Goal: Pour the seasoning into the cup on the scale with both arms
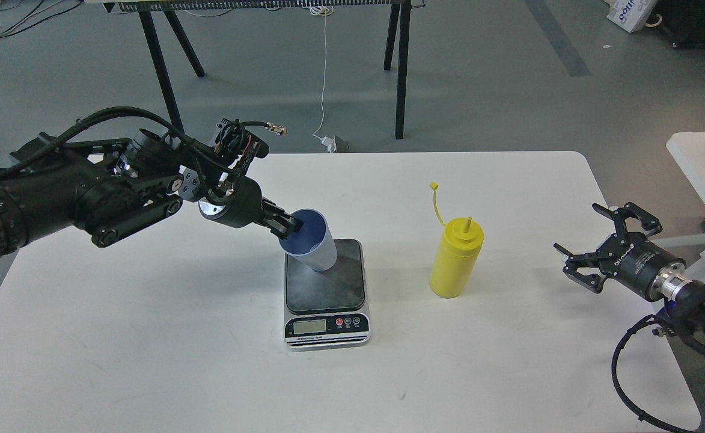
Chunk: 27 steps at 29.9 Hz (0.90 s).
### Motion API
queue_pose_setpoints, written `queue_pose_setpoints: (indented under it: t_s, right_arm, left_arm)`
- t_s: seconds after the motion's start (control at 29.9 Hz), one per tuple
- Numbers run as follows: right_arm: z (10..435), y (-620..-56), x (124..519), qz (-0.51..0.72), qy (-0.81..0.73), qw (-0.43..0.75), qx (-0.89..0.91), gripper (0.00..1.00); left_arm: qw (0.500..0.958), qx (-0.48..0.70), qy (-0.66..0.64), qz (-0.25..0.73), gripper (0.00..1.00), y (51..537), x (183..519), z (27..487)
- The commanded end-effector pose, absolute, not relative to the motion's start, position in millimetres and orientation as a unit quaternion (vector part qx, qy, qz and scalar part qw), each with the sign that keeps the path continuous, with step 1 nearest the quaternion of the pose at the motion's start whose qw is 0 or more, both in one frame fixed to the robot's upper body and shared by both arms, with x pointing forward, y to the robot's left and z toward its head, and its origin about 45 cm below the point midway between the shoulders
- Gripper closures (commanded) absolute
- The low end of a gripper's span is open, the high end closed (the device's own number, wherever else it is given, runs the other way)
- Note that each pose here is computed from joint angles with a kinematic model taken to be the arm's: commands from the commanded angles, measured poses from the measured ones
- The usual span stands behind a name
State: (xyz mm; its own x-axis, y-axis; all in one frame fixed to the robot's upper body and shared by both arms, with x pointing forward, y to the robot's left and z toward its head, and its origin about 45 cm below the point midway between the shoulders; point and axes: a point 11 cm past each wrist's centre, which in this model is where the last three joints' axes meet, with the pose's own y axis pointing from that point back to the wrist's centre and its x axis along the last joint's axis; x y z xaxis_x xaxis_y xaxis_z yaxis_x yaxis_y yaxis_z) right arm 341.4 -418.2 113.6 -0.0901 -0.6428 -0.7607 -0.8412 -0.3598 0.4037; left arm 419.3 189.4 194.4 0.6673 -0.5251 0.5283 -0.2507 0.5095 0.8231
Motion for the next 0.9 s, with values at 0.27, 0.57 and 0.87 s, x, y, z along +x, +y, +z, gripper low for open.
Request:
queue_pose_setpoints:
  t_s: [0.27,0.57,0.87]
  right_arm:
    - [113,-420,340,0.485,0.558,0.102,-0.666,0.02]
    - [113,-417,340,0.487,0.554,0.102,-0.667,0.02]
    - [114,-413,342,0.486,0.55,0.1,-0.672,0.02]
  left_arm:
    - [0.779,0.477,-0.398,-0.087,0.3,183,418,197]
    - [0.785,0.474,-0.393,-0.064,0.09,188,426,207]
    - [0.776,0.491,-0.393,-0.042,0.07,213,435,221]
